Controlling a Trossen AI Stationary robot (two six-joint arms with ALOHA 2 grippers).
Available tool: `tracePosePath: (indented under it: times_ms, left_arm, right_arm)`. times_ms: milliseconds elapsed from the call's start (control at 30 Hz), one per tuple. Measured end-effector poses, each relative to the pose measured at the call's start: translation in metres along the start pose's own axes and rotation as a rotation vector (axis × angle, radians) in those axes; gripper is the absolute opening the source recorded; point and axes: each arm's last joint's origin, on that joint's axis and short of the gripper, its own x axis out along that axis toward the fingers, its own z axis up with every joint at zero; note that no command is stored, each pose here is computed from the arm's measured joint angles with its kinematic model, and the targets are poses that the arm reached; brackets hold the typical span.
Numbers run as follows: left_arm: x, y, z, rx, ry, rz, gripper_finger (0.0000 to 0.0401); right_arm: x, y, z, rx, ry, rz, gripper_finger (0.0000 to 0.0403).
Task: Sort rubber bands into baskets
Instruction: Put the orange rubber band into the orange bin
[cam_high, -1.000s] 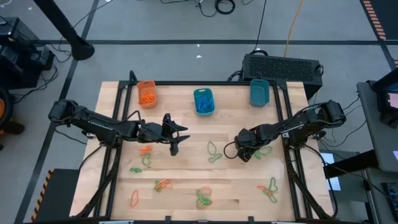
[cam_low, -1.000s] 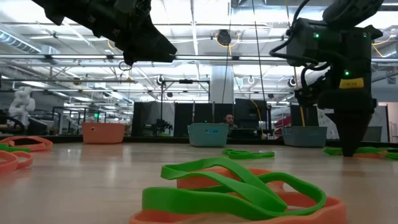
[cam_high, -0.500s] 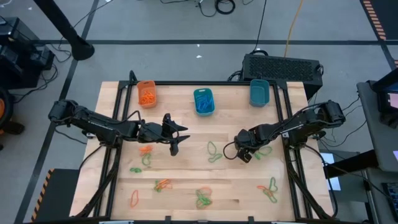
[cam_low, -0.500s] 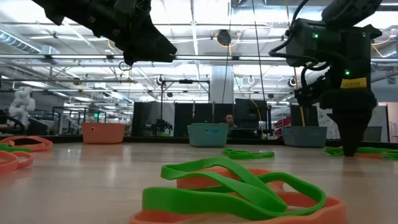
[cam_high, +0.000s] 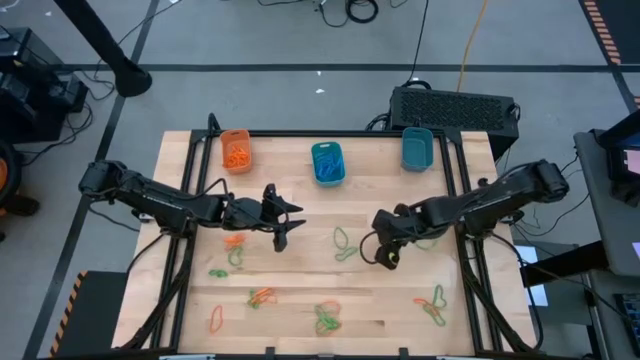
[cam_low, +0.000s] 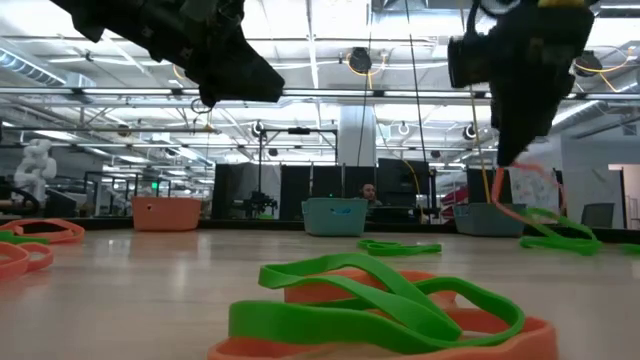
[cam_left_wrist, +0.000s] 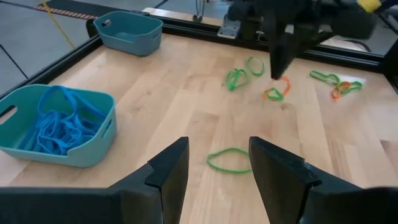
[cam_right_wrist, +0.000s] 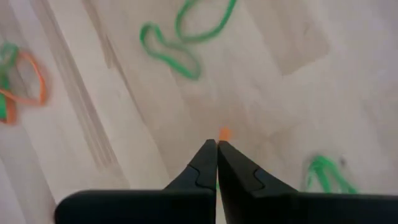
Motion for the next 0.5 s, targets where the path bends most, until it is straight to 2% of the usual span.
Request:
tracePosePath:
  times_ms: [233,400,500]
  left_arm:
    - [-0.001,-0.003,-0.001,0.005,0.002,-0.014,0.0176]
    - [-0.001,-0.004,-0.001,0.006,0.001,-0.017,0.0176]
    - [-0.001,-0.004,-0.001,0.005,0.000,-0.017,0.0176]
  right_arm:
    - [-0.024,0.003,-0.001,0.003,-0.159,-0.001,0.0000]
    - [-0.027,-0.014,-0.013,0.136,-0.123,-0.206,0.0000]
    - [-0.026,-0.012,-0.015,0.122,-0.111,-0.204,0.0000]
